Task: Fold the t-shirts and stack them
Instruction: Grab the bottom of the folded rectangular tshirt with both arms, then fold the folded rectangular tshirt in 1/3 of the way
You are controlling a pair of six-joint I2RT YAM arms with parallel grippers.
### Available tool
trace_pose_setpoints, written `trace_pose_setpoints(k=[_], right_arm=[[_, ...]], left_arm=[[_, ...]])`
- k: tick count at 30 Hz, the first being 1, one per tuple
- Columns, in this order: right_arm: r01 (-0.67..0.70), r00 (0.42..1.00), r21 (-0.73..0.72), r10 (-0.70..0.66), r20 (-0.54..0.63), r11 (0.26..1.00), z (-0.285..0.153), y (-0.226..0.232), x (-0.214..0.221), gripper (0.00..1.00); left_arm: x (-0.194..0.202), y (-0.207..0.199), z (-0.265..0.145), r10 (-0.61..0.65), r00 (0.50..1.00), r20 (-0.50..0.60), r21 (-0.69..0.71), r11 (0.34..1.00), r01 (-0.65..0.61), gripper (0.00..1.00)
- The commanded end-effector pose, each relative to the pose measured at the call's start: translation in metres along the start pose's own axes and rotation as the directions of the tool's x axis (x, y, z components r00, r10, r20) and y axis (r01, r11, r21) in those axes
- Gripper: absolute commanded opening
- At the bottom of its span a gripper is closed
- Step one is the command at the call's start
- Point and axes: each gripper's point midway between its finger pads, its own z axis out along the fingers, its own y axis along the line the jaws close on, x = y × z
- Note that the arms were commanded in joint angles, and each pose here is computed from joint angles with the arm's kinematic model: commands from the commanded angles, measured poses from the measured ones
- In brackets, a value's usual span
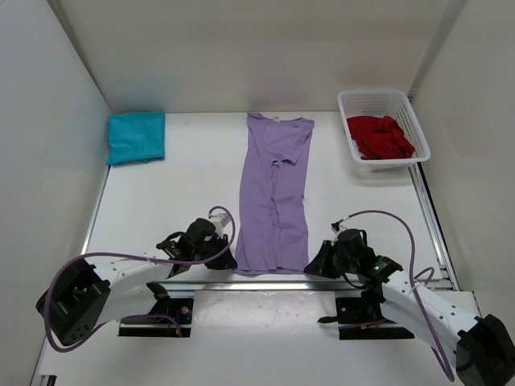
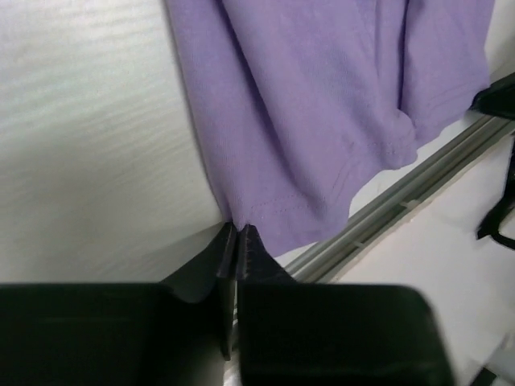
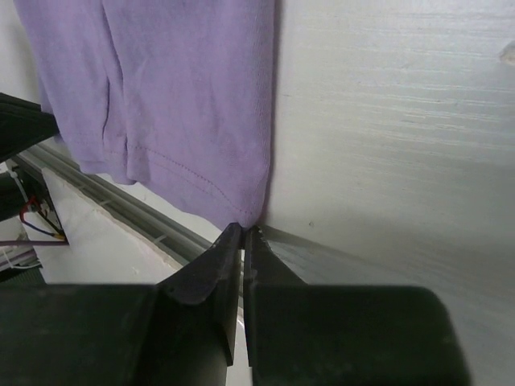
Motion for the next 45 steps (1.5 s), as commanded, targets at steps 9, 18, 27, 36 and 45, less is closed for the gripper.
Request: trace_pose_setpoints(k=[9, 18, 27, 36, 45], right_arm=[[-0.011, 0.998, -0.061, 0.008, -0.055, 0.998, -0.017, 0.02, 0.028, 0.0], [0.103, 0.995, -0.091, -0.103, 0.013, 0.99, -0.035, 0.059, 0.003, 0.0], [0.219, 0.958, -0.038, -0.208, 0.197, 0.975, -0.04, 0.071, -0.14, 0.0], [0.226, 0.93, 0.034, -0.226, 0.289, 0.974, -0.014, 0.077, -0.277, 0.01], [0.167, 0.963, 0.022, -0.168, 0.213, 0.986, 0.051, 0.049, -0.334, 0.0]], left_arm=[[0.016, -0.008, -0.05, -0.184, 0.982, 0.047, 0.123, 0.977, 0.177, 0.0], [-0.01, -0.023, -0.067, -0.285, 0.949, 0.137, 0.223, 0.942, 0.251, 0.0], [-0.17, -0.043, -0.087, -0.218, 0.899, 0.379, 0.192, 0.969, 0.154, 0.0], [-0.28, -0.004, -0.037, -0.255, 0.872, 0.418, 0.089, 0.967, 0.241, 0.0], [-0.338, 0.029, 0.03, -0.259, 0.891, 0.373, -0.009, 0.959, 0.282, 0.0]])
